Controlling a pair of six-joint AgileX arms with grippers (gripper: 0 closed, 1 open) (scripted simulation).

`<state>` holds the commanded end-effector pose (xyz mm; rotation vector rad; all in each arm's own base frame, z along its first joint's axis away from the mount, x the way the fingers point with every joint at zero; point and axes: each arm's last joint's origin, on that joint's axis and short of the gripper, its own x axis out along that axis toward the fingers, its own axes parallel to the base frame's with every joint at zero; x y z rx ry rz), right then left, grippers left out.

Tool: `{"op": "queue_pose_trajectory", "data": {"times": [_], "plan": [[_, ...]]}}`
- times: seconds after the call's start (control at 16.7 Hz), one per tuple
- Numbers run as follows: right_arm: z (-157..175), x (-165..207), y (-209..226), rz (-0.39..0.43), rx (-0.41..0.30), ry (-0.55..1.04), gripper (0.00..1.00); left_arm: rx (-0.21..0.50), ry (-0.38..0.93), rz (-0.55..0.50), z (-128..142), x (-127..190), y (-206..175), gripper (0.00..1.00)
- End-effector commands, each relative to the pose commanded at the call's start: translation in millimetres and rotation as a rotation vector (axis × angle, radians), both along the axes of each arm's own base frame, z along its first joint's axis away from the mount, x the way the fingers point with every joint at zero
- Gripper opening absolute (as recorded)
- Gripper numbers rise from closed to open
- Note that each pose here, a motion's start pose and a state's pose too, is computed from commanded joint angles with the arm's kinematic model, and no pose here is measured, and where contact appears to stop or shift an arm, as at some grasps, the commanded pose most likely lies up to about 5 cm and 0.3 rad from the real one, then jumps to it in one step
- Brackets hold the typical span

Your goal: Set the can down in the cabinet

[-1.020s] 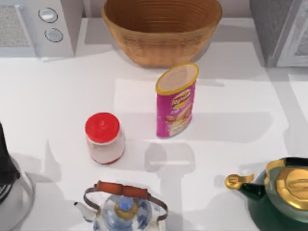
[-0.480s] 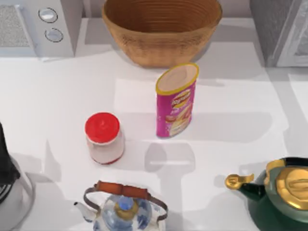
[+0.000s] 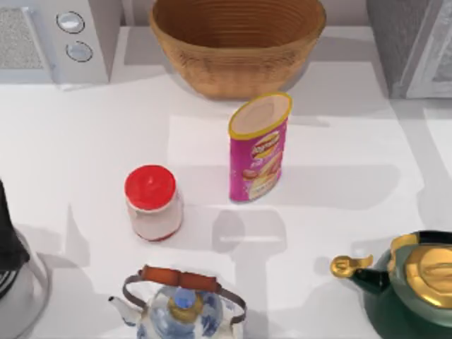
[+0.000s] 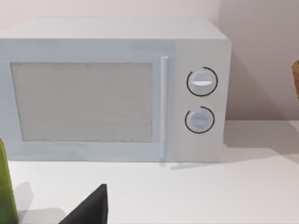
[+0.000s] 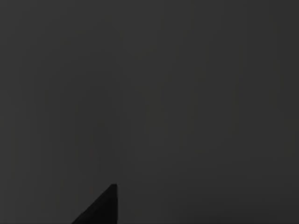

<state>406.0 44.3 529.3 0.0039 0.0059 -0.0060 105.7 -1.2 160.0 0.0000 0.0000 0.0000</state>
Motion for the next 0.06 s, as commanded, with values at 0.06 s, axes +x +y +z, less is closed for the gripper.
{"op": "queue_pose_trajectory", "data": {"times": [0.06], "plan": [[0.0,0.0,0.0,0.0,0.0,0.0,1.0,0.0,0.0,0.0,0.0,0.0,0.0,1.0]]}}
